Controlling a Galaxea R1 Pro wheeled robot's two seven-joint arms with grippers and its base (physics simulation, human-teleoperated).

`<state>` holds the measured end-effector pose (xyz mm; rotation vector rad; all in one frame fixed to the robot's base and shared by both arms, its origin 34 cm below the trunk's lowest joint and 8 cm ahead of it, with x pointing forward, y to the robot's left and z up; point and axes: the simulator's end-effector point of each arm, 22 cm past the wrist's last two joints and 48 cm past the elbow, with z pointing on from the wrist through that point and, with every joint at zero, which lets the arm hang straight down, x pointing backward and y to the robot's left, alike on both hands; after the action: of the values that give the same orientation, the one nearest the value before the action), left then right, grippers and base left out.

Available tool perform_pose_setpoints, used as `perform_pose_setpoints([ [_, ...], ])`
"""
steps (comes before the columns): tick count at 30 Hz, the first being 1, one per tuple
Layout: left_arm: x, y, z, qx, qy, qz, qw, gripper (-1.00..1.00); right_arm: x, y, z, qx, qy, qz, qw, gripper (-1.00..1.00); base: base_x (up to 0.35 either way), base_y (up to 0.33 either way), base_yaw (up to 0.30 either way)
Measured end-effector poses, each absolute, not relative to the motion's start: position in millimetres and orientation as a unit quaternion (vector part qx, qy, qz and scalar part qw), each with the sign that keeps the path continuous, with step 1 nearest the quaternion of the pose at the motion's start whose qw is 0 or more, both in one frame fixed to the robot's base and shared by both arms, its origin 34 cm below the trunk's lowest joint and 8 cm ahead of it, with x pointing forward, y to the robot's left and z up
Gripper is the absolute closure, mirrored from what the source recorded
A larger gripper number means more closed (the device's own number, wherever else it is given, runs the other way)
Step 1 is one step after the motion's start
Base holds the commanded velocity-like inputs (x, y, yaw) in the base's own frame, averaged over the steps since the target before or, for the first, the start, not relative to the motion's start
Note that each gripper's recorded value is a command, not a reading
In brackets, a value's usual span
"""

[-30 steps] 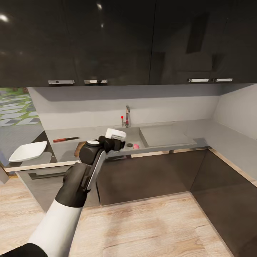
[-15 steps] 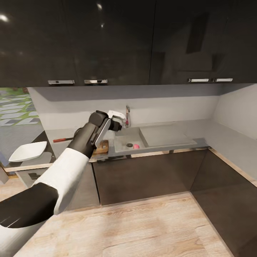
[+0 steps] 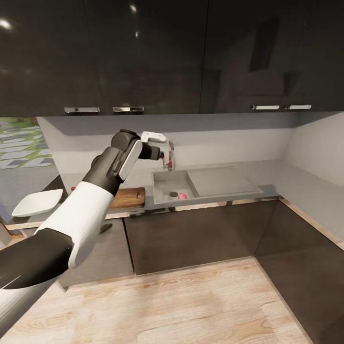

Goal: In the kitchen, take the Vidalia onion out of the sink, dice it on the chopping board with the paring knife, put the diced onion into the bowl on the countertop, then place both the paring knife and the chopping board into the sink.

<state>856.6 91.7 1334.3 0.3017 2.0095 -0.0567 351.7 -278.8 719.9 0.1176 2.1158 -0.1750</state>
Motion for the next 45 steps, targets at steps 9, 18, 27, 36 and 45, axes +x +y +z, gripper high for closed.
perform_pose_setpoints([
  [9, 858.9, 98.6, 1316.0, 0.123, 0.852, -0.018, 0.509, -1.0, 348.7, -290.1, 720.2, 0.077, 0.867, -0.087, 0.484, -1.0, 0.103, -0.02, 0.0],
  [18, 860.4, 101.9, 1293.9, 0.12, 0.865, -0.014, 0.487, -1.0, 348.4, -291.1, 720.4, 0.081, 0.867, -0.088, 0.484, -1.0, 0.301, -0.109, 0.0],
  [27, 867.5, 107.7, 1242.1, 0.11, 0.884, -0.011, 0.454, -1.0, 348.7, -293.2, 721.3, 0.084, 0.865, -0.09, 0.486, -1.0, 0.311, -0.147, 0.0],
  [36, 870.7, 109.1, 1209.8, 0.094, 0.893, -0.026, 0.439, -1.0, 348.8, -294.4, 721.6, 0.083, 0.865, -0.091, 0.487, -1.0, 0.304, -0.155, 0.0],
  [45, 859.4, 104.0, 1168.2, 0.071, 0.915, -0.064, 0.392, -1.0, 349.0, -294.6, 721.3, 0.084, 0.865, -0.092, 0.486, -1.0, 0.076, -0.04, 0.0],
])
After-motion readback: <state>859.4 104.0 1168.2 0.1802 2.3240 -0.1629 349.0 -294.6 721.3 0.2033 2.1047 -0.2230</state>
